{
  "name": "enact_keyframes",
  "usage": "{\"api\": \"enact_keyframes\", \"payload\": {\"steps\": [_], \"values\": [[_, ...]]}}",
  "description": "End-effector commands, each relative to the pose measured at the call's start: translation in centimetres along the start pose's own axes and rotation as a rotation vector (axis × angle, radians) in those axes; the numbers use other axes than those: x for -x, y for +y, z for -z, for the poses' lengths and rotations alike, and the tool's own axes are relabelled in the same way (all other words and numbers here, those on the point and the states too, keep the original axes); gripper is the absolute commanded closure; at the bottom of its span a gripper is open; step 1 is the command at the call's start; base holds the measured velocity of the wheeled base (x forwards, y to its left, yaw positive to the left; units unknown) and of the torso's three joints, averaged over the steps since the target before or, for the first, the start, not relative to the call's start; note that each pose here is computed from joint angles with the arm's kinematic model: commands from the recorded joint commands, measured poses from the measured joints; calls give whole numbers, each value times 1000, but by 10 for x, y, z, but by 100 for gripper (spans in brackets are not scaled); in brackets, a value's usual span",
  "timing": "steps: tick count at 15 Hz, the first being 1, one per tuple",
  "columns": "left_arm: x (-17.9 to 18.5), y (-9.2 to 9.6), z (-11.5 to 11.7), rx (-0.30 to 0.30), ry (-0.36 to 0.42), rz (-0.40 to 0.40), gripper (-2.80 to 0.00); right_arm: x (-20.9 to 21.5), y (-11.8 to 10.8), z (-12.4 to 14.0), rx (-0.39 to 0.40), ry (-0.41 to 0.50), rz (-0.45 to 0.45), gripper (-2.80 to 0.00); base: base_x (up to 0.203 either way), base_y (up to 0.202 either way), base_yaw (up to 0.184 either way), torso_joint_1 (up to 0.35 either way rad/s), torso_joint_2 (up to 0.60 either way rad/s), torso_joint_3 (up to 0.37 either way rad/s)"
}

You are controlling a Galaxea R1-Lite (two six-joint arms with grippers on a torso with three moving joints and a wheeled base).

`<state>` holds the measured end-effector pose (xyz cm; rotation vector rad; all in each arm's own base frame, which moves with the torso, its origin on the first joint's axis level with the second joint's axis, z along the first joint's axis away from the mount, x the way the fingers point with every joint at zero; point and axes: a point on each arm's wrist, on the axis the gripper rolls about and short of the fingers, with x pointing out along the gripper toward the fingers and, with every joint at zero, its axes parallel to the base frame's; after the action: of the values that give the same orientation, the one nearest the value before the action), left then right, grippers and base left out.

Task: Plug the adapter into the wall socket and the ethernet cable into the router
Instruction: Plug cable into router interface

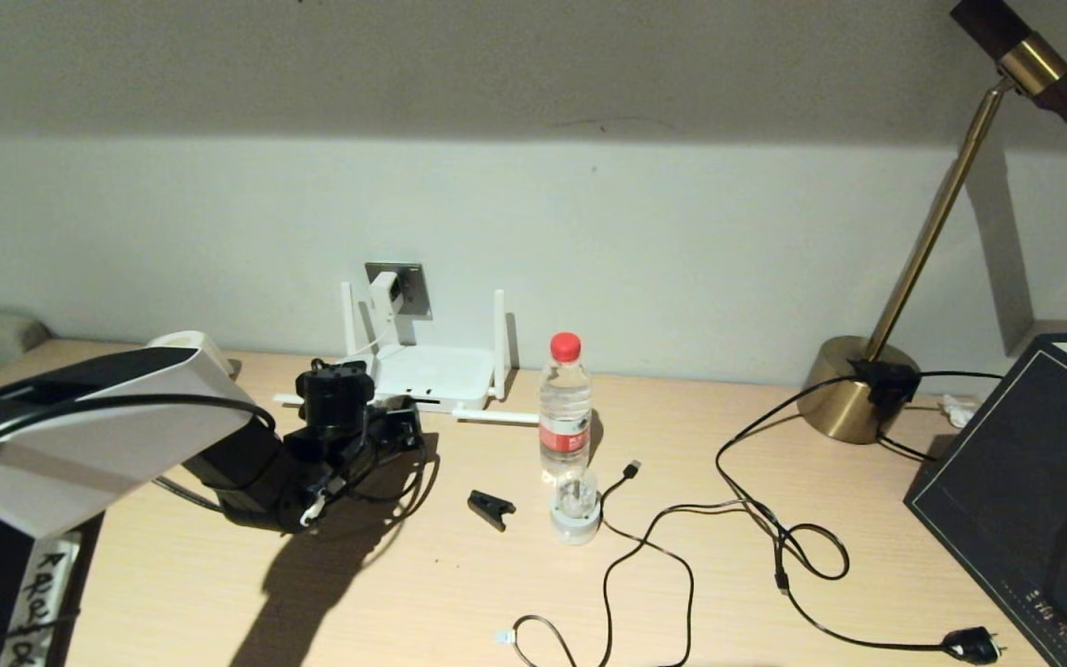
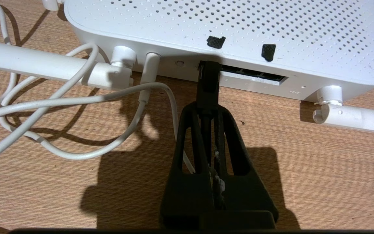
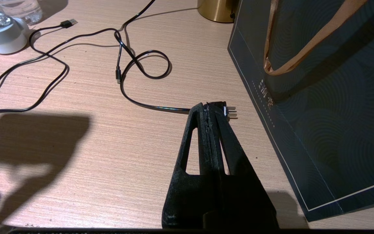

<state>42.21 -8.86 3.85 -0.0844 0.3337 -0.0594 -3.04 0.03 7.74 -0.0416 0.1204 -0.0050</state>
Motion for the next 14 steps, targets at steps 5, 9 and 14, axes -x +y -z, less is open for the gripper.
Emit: {"api": "enact_keyframes", "payload": {"steps": [5,9,14], "values": [[0,1,-2,4,-10,-4,0,0,0,0,1,3,0,0,0,0,0,0,0,0],[-1,0,-4,3,-19,-1,0,0,0,0,1,3,0,0,0,0,0,0,0,0],[-3,0,-7,4,-28,-1,0,0,0,0,1,3,0,0,0,0,0,0,0,0]]}}
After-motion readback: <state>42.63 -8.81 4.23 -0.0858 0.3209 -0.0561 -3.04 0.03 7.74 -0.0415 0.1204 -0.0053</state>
